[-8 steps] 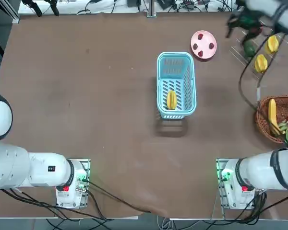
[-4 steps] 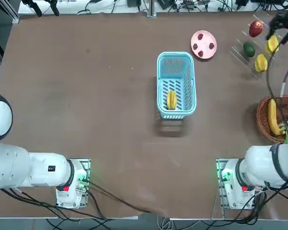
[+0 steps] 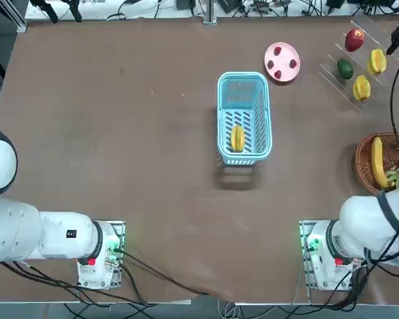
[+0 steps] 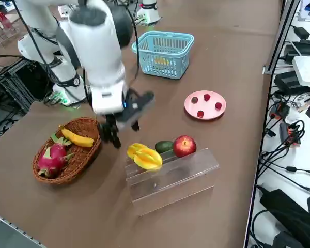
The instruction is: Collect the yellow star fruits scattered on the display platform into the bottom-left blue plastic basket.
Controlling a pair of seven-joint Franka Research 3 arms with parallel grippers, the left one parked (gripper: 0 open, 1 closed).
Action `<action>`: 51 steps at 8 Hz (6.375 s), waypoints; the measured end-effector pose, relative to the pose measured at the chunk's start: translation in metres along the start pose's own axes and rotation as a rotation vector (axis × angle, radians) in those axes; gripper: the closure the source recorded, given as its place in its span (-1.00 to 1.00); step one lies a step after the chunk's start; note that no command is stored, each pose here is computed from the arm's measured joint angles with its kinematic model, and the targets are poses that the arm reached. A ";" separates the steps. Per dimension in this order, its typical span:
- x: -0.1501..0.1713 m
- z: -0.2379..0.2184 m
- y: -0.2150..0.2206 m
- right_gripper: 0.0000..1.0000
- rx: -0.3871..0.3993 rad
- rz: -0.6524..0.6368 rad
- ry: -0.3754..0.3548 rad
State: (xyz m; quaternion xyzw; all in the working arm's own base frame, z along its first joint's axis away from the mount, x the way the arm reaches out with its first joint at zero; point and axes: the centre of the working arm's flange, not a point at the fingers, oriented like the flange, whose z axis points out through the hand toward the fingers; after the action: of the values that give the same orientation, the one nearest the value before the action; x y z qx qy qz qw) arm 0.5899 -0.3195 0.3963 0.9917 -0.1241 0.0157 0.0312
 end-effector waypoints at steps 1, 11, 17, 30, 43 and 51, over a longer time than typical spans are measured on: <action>0.005 0.019 0.014 -0.99 0.002 -0.019 0.018; 0.021 0.053 0.010 -0.96 0.126 0.042 0.103; 0.018 0.064 0.000 -0.95 0.136 0.056 0.084; 0.007 0.001 -0.053 0.58 0.183 0.085 -0.031; -0.311 -0.091 -0.596 0.50 0.009 0.425 -0.237; -0.183 -0.083 -0.443 -1.00 -0.043 0.354 -0.160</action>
State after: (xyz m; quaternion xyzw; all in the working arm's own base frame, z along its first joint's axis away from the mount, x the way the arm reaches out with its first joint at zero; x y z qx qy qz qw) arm 0.5198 0.1592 0.4465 0.9515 -0.2989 -0.0606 0.0392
